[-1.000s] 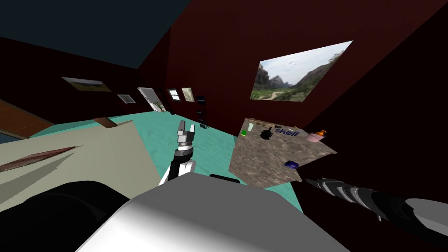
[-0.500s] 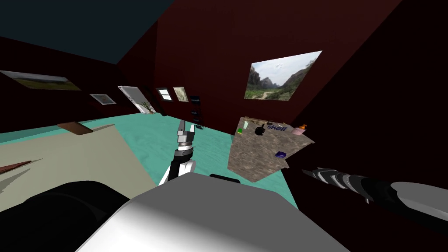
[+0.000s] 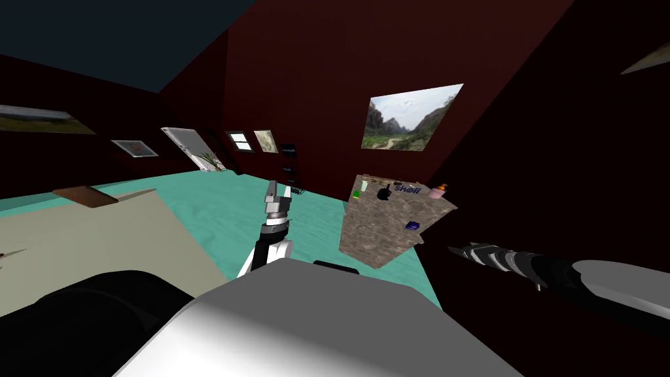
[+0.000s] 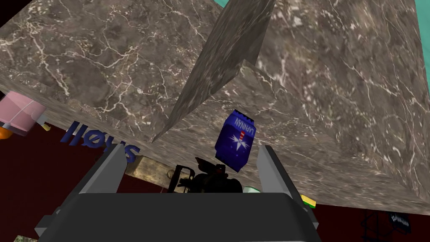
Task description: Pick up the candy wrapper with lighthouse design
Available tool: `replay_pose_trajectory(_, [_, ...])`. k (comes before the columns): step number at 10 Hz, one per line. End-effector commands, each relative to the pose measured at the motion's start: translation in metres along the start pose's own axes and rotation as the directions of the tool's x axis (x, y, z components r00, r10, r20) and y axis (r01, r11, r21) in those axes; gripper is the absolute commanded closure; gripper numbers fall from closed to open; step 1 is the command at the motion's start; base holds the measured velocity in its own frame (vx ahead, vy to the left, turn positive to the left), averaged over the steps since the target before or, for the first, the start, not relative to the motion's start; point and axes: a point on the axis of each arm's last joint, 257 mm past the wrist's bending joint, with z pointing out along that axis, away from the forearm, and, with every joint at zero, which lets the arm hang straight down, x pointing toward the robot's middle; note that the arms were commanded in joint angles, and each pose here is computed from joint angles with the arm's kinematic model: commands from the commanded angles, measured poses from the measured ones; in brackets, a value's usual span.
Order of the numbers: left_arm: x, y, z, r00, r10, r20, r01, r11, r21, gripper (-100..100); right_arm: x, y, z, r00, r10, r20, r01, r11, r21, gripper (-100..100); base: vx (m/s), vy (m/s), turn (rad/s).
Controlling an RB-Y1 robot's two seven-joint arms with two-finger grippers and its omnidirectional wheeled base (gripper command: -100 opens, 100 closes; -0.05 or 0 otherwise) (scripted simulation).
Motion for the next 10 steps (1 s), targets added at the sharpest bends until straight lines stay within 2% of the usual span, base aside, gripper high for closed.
replay_pose_trajectory(1, [0.000,0.000,0.000,1.000,0.000,0.000,0.000,1.000,0.000,0,0.009,0.013,0.002,0.999,0.051,-0.008,-0.051,0.998,-0.035,-100,0.067,-0.017,0.263])
replay_pose_trajectory(3, [0.000,0.000,0.000,1.000,0.000,0.000,0.000,1.000,0.000,0,0.030,0.025,0.002,0.995,0.097,-0.038,-0.099,0.993,-0.060,-100,0.139,-0.063,0.256])
replay_pose_trajectory(4, [0.000,0.000,0.000,1.000,0.000,0.000,0.000,1.000,0.000,0,0.030,0.025,0.002,0.995,0.097,-0.038,-0.099,0.993,-0.060,-100,0.080,-0.031,0.010])
replay_pose_trajectory(6, [0.000,0.000,0.000,1.000,0.000,0.000,0.000,1.000,0.000,0,0.046,0.034,0.001,0.990,0.129,-0.063,-0.133,0.988,-0.078,-100,0.045,-0.005,0.121])
replay_pose_trajectory(8, [0.000,0.000,0.000,1.000,0.000,0.000,0.000,1.000,0.000,0,0.077,0.050,-0.001,0.977,0.186,-0.109,-0.197,0.975,-0.106,-100,0.113,-0.027,0.298])
replay_pose_trajectory(10, [0.000,0.000,0.000,1.000,0.000,0.000,0.000,1.000,0.000,0,0.092,0.059,-0.003,0.967,0.217,-0.132,-0.233,0.965,-0.119,-100,0.099,-0.036,0.169])
